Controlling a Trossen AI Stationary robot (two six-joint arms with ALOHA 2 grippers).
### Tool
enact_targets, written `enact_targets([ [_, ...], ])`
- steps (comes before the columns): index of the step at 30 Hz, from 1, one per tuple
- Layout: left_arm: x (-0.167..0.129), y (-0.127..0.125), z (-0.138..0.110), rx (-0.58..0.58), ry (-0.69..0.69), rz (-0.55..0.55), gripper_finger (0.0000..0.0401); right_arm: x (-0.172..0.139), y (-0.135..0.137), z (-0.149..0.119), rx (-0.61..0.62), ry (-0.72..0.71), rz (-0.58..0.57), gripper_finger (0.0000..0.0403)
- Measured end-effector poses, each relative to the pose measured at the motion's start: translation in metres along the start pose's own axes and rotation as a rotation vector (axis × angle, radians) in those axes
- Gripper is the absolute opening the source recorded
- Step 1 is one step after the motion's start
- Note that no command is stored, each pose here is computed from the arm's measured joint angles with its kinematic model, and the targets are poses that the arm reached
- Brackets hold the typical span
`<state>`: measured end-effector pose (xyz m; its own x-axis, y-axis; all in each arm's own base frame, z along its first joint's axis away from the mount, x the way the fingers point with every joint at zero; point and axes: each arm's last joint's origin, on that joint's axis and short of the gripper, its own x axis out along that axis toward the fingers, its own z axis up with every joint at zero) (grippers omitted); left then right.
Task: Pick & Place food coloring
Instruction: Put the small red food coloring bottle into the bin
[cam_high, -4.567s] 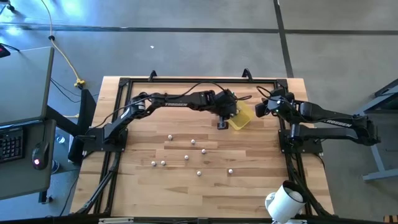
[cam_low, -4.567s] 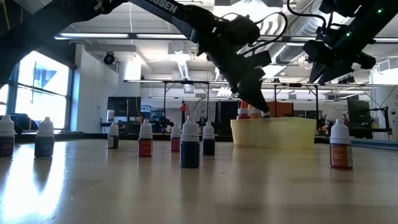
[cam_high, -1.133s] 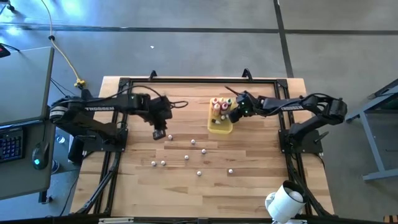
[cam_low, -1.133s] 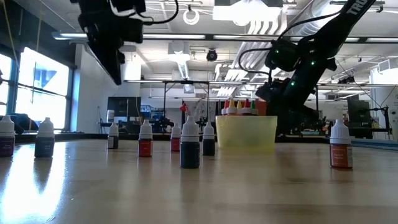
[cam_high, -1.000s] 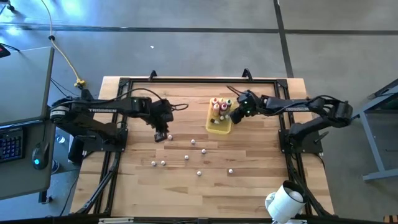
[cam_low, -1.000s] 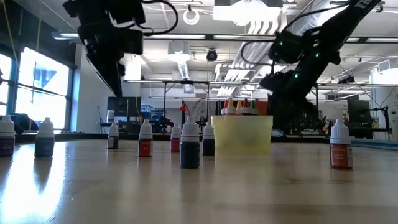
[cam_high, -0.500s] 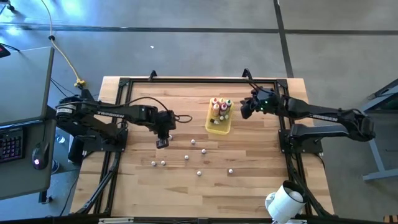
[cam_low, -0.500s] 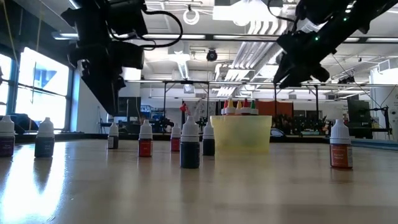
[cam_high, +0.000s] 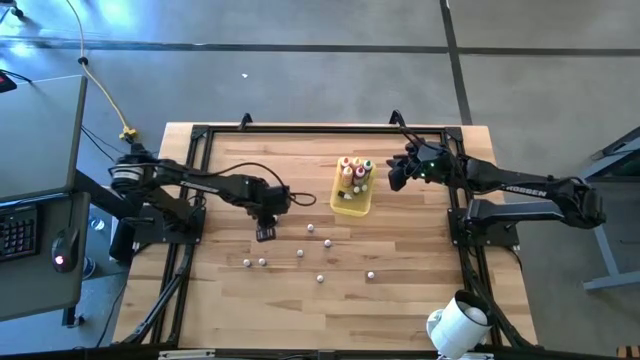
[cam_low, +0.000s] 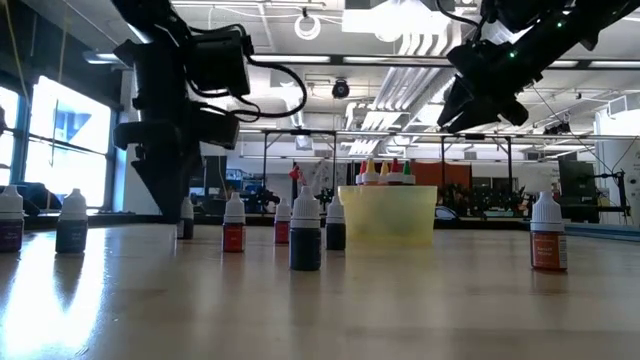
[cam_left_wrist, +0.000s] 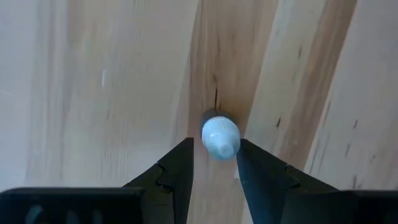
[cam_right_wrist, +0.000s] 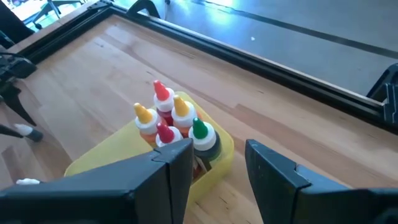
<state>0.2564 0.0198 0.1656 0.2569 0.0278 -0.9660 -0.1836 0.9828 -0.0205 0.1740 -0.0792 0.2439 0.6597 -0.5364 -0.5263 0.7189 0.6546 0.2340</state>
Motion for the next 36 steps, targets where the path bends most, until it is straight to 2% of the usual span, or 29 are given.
enact_targets([
  [23, 0.005, 0.0, 0.004, 0.003, -0.025, -0.002, 0.0119, 0.0, 0.0, 0.0, 0.0, -0.001, 0.001, 0.0139],
  [32, 0.004, 0.0, 0.007, -0.002, -0.043, -0.004, 0.0065, 0.0, 0.0, 0.0, 0.0, -0.001, 0.001, 0.0139],
  [36, -0.001, -0.001, 0.013, -0.006, -0.066, -0.007, 0.0064, 0.0, 0.0, 0.0, 0.0, -0.001, 0.001, 0.0139],
])
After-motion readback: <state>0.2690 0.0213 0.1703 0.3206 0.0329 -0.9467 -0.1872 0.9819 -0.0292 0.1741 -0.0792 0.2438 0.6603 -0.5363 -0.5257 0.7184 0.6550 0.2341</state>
